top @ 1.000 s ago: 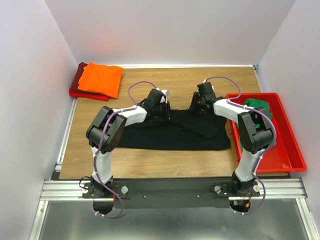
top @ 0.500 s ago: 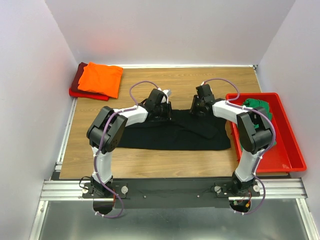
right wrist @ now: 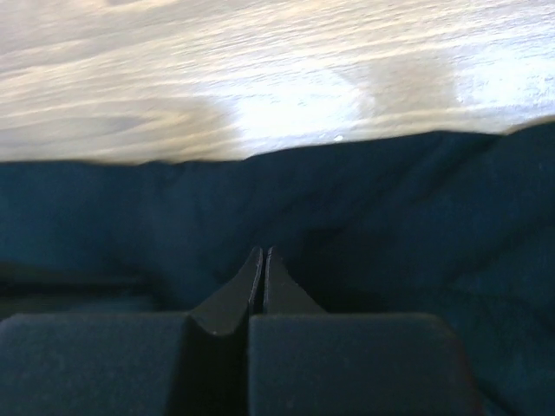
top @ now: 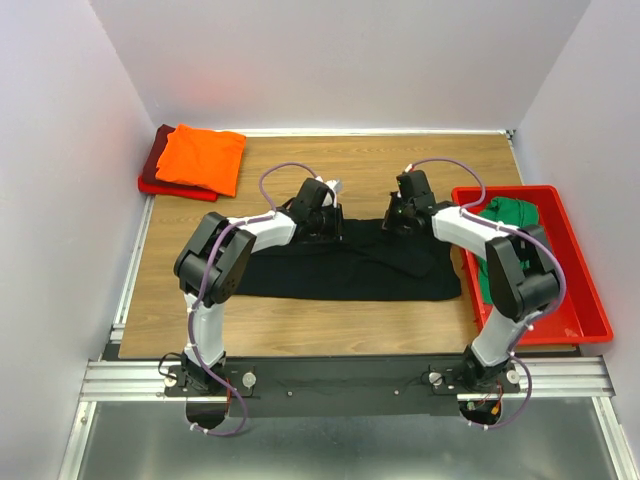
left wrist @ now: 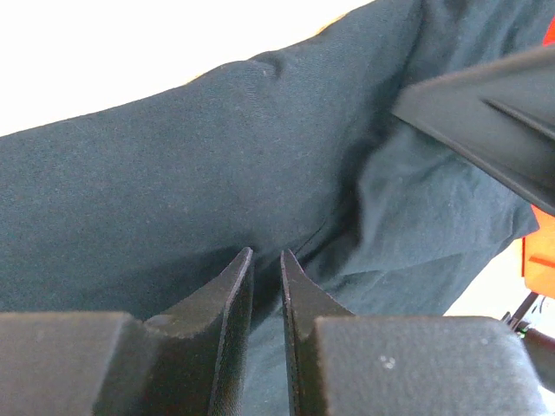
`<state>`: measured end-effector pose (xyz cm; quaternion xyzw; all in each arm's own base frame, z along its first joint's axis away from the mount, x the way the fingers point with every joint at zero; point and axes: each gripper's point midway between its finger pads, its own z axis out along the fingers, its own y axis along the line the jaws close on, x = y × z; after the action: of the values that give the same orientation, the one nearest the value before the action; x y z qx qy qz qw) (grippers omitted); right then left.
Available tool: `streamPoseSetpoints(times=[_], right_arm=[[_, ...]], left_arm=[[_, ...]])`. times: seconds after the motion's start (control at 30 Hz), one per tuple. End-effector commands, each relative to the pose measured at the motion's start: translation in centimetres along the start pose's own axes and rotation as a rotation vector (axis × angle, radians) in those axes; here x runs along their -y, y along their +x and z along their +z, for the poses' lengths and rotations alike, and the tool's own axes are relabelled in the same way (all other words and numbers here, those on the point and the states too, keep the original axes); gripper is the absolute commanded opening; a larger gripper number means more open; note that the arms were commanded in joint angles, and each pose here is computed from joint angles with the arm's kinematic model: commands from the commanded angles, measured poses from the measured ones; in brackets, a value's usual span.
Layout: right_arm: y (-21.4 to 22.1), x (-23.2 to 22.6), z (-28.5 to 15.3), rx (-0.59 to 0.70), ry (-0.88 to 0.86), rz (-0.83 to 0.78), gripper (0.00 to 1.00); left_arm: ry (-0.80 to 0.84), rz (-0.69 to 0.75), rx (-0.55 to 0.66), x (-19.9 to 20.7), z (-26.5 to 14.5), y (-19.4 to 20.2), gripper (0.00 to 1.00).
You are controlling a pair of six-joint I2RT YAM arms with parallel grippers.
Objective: Fold and stack the t-shirts
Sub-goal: Fold the tshirt
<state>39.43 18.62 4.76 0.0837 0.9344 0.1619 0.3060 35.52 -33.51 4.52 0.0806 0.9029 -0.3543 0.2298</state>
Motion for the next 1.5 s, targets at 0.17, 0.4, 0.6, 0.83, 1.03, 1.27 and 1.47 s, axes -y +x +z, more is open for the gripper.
streamPoseSetpoints(times=[0.17,0.4,0.6,0.83,1.03,1.27,1.47], right_arm=[[0.5,-2.9,-4.8,0.014,-0.146,-0.001,0.00],[3.1,-3.9,-7.2,-0.027,-0.204,-0.009,0.00],[5.7,-4.6,-8.0,-0.069,-0.223,-0.016,0.00],[8.1,-5.4,-7.8,-0.111,-0.216,-0.027,0.00],[9.1,-5.9,-7.3,-0.127,-0.205,-0.051,0.00],[10.3,-6.2,-6.6,-0.149,-0.187,-0.077,0.01],[9.9,-6.6,-6.8,-0.139,-0.197,-0.090,0.16]], left_arm=[[0.023,0.024,-0.029,0.3,0.5,0.6,0.26],[0.019,0.016,-0.038,0.1,0.9,0.8,0.26],[0.024,0.018,-0.038,0.2,1.0,0.7,0.26],[0.012,0.007,-0.060,-0.2,1.1,1.3,0.26],[0.011,0.009,-0.063,-0.3,1.1,1.3,0.26],[0.014,0.008,-0.066,-0.3,1.2,1.4,0.26],[0.018,0.013,-0.062,-0.1,1.1,1.2,0.26]])
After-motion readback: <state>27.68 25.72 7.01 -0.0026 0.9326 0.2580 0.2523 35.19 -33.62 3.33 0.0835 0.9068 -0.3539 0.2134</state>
